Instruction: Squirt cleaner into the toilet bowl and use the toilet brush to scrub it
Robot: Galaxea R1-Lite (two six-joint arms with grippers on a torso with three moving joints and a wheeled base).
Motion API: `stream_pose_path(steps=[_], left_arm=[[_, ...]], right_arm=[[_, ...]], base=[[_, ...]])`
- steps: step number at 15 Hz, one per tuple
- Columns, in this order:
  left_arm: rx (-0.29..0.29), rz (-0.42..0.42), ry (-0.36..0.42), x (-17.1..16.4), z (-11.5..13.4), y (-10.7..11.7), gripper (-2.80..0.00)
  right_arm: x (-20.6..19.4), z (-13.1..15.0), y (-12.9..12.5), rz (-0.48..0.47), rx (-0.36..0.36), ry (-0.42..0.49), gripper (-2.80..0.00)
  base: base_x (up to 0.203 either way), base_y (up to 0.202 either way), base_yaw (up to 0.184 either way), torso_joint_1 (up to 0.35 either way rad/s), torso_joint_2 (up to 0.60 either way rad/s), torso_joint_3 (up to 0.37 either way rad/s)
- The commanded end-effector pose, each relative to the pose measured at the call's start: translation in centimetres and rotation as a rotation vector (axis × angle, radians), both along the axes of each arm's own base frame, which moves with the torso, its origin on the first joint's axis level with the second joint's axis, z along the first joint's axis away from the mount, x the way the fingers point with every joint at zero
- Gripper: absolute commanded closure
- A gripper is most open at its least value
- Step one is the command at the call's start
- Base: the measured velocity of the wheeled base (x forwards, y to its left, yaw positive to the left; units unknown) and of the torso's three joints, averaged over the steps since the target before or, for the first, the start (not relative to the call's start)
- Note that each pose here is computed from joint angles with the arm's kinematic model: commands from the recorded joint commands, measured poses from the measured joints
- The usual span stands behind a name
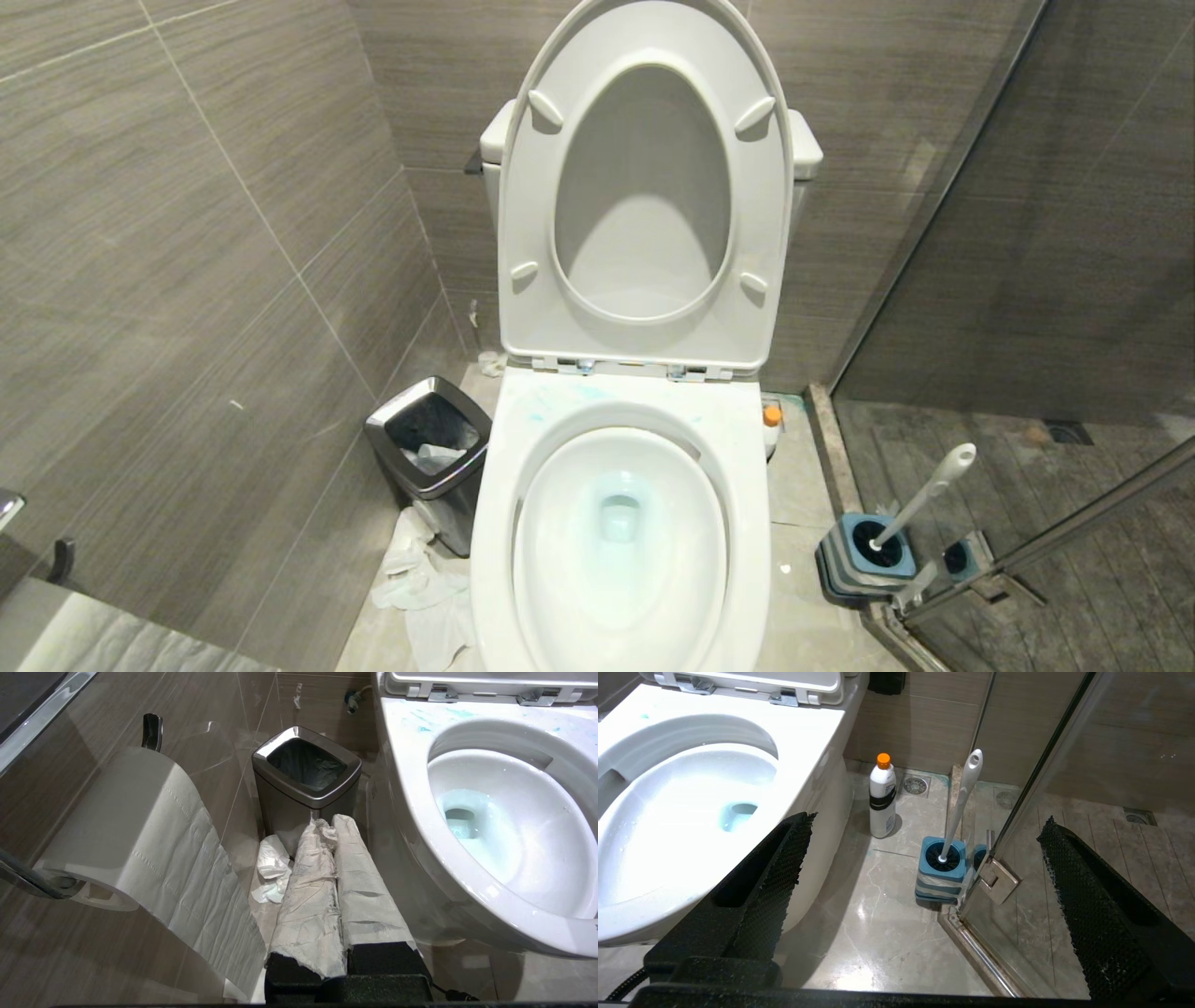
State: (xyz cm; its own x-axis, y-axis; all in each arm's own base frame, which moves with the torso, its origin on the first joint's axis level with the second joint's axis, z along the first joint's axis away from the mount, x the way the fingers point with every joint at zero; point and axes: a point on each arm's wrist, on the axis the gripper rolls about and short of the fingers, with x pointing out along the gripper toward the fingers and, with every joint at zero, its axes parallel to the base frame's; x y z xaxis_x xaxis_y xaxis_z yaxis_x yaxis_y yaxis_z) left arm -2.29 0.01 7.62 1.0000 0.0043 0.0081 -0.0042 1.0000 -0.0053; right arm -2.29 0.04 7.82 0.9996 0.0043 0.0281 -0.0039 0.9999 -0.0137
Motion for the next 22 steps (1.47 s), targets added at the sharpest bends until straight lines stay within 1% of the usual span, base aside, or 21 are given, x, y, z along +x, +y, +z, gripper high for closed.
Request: stream_pose_path(steps=[1, 22], left_arm=[[-0.001, 0.000, 0.007, 0.05, -0.16, 0.00, 0.00], [-0.001, 0.000, 0.007, 0.05, -0.16, 0.00, 0.00]], right_arm=[[0.07, -0.29, 0.00, 0.000, 0.000, 0.008, -2.80], [0.08, -0.29, 0.00, 0.000, 0.000, 0.009, -2.80]], base=[[0.000, 0.000, 0.000, 0.000, 0.00, 0.000], [0.000, 0.000, 0.000, 0.000, 0.00, 0.000]])
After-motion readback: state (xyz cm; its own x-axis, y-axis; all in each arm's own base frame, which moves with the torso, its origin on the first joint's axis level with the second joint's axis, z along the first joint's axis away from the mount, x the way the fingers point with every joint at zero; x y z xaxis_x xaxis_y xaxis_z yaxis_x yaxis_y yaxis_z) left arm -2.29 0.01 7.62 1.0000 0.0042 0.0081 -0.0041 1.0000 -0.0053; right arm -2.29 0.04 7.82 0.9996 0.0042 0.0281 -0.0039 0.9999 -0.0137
